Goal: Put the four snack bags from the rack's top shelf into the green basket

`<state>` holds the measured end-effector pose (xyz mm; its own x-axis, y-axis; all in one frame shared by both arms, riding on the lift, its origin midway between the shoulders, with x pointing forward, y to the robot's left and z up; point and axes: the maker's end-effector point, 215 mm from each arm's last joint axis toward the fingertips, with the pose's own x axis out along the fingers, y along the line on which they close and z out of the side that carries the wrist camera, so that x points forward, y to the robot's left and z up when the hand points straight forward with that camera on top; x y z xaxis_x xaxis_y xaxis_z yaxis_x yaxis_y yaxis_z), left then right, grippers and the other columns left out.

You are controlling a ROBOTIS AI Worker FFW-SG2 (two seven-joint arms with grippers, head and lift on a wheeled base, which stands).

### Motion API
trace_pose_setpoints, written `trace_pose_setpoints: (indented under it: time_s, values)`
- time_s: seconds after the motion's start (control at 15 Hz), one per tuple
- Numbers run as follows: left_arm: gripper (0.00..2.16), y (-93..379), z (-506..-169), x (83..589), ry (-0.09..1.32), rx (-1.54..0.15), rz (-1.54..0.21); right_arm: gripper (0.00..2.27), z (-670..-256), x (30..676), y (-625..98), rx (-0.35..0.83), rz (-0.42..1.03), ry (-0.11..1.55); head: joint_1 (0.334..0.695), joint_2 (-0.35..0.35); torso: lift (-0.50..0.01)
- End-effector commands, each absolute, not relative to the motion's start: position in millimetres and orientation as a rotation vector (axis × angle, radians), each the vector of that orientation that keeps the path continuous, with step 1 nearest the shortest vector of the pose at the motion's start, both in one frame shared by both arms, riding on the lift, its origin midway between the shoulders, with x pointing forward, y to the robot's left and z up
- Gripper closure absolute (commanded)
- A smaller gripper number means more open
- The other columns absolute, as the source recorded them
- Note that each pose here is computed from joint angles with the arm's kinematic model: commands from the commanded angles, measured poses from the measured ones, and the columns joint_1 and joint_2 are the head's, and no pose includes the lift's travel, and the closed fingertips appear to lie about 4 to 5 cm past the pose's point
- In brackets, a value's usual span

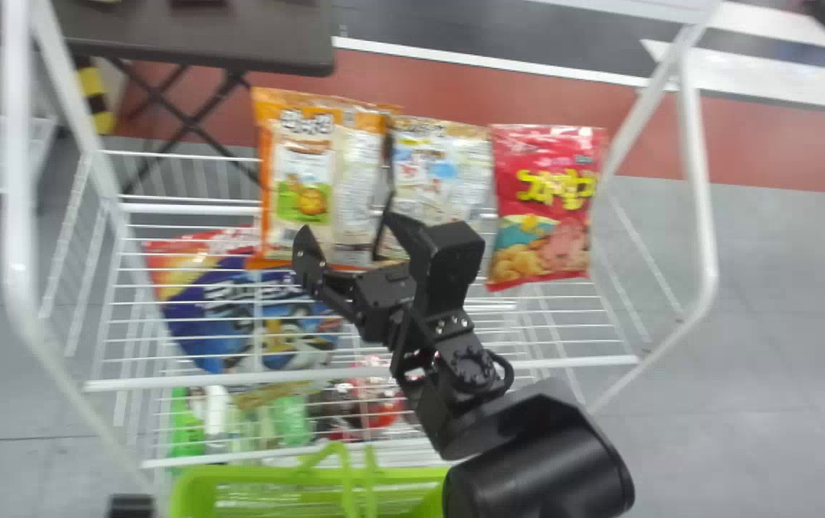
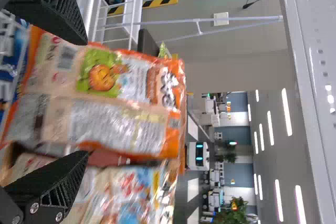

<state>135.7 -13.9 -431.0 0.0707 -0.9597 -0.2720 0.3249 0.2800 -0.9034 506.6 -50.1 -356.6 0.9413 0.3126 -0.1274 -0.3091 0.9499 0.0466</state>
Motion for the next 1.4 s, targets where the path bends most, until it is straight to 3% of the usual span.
trace_pose_setpoints:
  time_s: [0.0, 0.27, 0.33, 0.4, 0.47, 0.53, 0.6, 0.93, 1.33]
  values:
    - [2.15, -10, -431, 136, 1.072, -0.767, -1.132, 0.08, -358, 535, -38, -0.015, 0.287, 0.126, 0.695, -0.128, 0.000]
    - [2.15, 1, -428, 140, 1.059, -0.787, -1.128, 0.09, -370, 566, -44, -0.065, 0.243, 0.151, 0.695, -0.083, 0.000]
    - [2.15, 3, -427, 141, 1.056, -0.792, -1.129, 0.27, -373, 575, -47, -0.077, 0.245, 0.171, 0.695, -0.077, 0.000]
    - [2.15, 3, -426, 141, 1.052, -0.796, -1.132, 0.53, -381, 577, -46, -0.087, 0.259, 0.206, 0.695, -0.073, 0.000]
    - [2.15, 3, -426, 141, 1.055, -0.799, -1.132, 0.93, -382, 577, -41, -0.089, 0.282, 0.215, 0.695, -0.069, 0.000]
    - [2.15, 3, -425, 142, 1.050, -0.797, -1.132, 1.53, -381, 578, -38, -0.093, 0.292, 0.214, 0.695, -0.066, 0.000]
    - [2.15, 3, -425, 141, 1.051, -0.799, -1.133, 1.96, -382, 577, -34, -0.092, 0.313, 0.222, 0.695, -0.062, 0.000]
    - [2.15, 3, -425, 137, 1.054, -0.802, -1.130, 2.07, -381, 551, -17, -0.059, 0.401, 0.221, 0.695, -0.032, 0.000]
    - [2.15, 4, -429, 141, 1.054, -0.794, -1.110, 2.07, -335, 480, -42, -0.012, 0.410, 0.198, 0.695, -0.025, 0.000]
